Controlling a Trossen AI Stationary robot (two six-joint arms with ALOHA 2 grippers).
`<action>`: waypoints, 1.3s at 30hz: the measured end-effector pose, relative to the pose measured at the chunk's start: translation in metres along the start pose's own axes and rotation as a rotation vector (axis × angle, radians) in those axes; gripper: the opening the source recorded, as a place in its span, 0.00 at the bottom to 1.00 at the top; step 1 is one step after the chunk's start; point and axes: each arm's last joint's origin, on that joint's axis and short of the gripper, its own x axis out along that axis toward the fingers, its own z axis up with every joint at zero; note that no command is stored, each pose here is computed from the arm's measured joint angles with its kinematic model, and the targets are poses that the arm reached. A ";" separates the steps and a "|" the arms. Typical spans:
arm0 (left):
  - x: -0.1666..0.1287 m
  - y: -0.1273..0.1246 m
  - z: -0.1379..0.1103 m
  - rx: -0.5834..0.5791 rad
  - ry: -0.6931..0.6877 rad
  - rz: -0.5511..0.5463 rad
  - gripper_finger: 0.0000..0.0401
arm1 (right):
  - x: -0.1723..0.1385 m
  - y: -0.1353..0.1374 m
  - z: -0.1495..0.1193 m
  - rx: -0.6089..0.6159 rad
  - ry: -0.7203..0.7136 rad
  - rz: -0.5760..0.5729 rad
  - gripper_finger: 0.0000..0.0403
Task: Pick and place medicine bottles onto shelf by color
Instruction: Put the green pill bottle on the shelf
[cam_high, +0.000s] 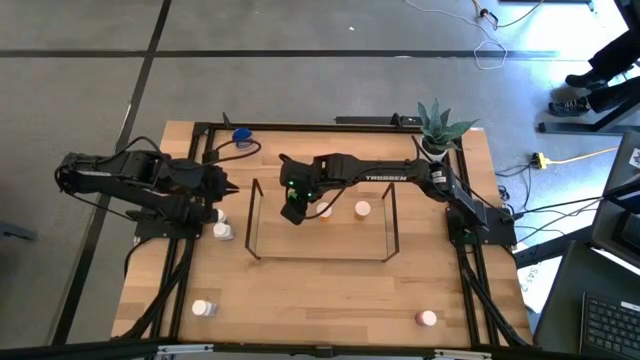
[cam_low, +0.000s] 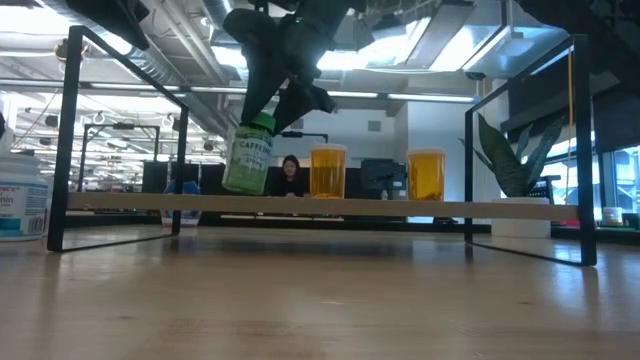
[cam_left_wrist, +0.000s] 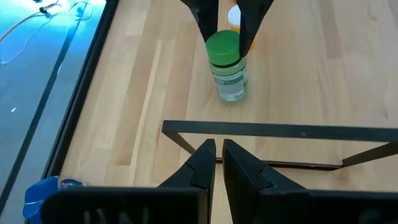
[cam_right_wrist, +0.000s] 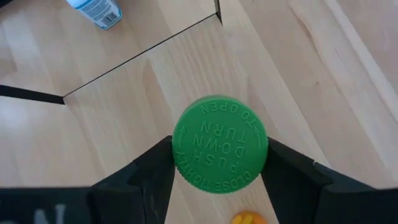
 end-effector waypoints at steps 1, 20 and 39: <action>0.000 0.000 0.000 -0.003 -0.004 -0.006 0.06 | 0.000 0.000 0.000 0.000 0.000 0.000 0.53; 0.000 -0.001 0.000 -0.002 -0.001 -0.021 0.06 | 0.000 0.000 0.000 -0.006 -0.001 0.000 0.53; 0.000 -0.001 0.000 0.001 -0.001 -0.019 0.06 | 0.000 0.000 0.000 -0.006 -0.002 -0.002 0.53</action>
